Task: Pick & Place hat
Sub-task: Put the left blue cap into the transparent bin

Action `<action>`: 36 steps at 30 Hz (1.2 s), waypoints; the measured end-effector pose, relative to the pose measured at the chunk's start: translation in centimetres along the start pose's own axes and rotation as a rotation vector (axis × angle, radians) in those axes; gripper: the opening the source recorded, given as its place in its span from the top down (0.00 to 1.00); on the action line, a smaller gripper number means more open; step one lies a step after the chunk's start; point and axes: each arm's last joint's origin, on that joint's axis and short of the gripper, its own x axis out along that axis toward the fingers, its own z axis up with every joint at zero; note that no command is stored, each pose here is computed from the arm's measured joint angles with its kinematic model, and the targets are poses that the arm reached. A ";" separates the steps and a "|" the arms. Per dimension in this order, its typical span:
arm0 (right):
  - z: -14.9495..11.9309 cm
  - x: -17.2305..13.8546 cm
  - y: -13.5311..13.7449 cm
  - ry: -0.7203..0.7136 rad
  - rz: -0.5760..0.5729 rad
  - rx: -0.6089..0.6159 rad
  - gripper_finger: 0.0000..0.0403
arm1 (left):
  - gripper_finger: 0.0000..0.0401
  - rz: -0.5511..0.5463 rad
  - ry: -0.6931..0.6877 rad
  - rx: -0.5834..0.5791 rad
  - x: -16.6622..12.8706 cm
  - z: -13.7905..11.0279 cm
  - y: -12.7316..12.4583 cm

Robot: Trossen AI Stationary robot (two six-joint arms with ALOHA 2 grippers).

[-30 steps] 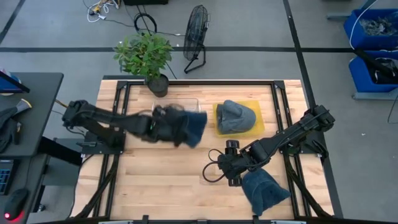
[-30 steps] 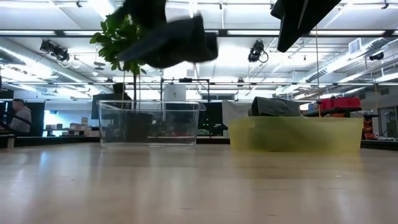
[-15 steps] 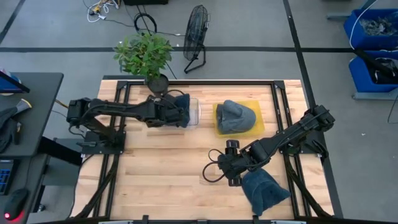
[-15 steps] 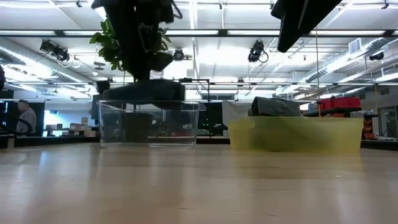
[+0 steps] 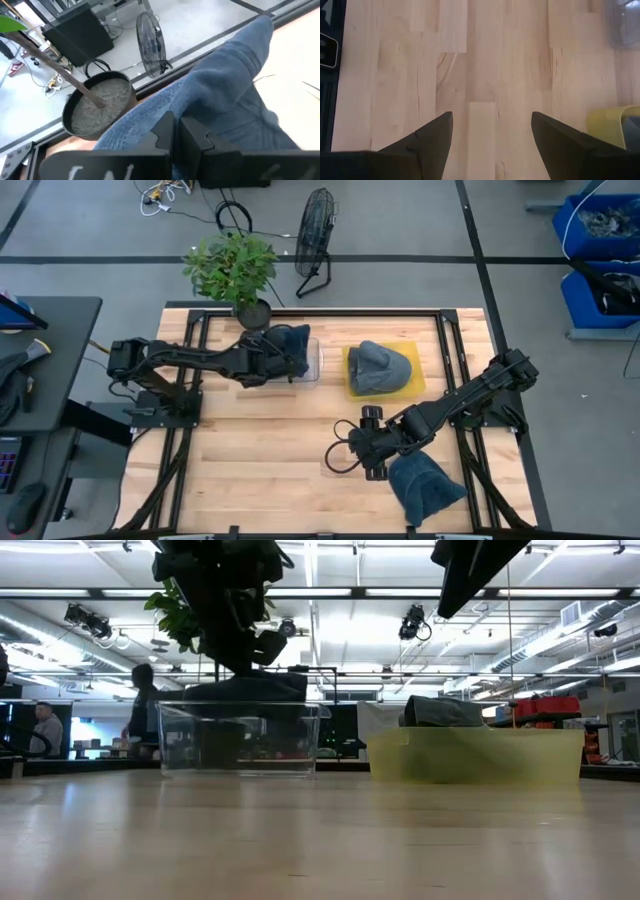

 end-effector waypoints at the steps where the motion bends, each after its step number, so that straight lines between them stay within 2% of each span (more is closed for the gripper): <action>1: 0.0 0.0 0.0 0.000 0.000 0.000 0.32 | 0.95 -0.006 0.005 -0.001 0.0 0.0 0.0; 11: 0.0 0.0 0.0 0.000 0.000 0.000 0.32 | 0.95 -0.178 0.098 0.039 -1.3 -0.8 -1.1; 14: 0.0 0.0 0.0 0.000 0.000 0.000 0.32 | 0.95 -0.201 0.113 0.095 -1.9 -1.2 -1.2; 18: 0.0 0.0 0.0 0.000 0.000 -0.003 0.32 | 0.95 -0.225 0.161 0.116 -1.9 -1.6 -1.1; 23: 0.0 0.0 0.0 0.000 0.000 -0.004 0.32 | 0.92 -0.286 0.261 0.120 -1.3 -1.7 -0.8; 27: 0.0 0.0 0.0 0.000 0.000 -0.004 0.32 | 0.89 -0.341 0.395 0.126 -0.5 -1.9 -0.2; 30: 0.0 0.0 0.0 0.000 0.000 -0.004 0.32 | 0.86 -0.311 0.429 0.134 0.3 -1.8 0.5; 36: 0.0 0.0 0.0 0.003 -0.001 -0.005 0.32 | 0.80 -0.276 0.392 0.196 1.5 -1.3 1.1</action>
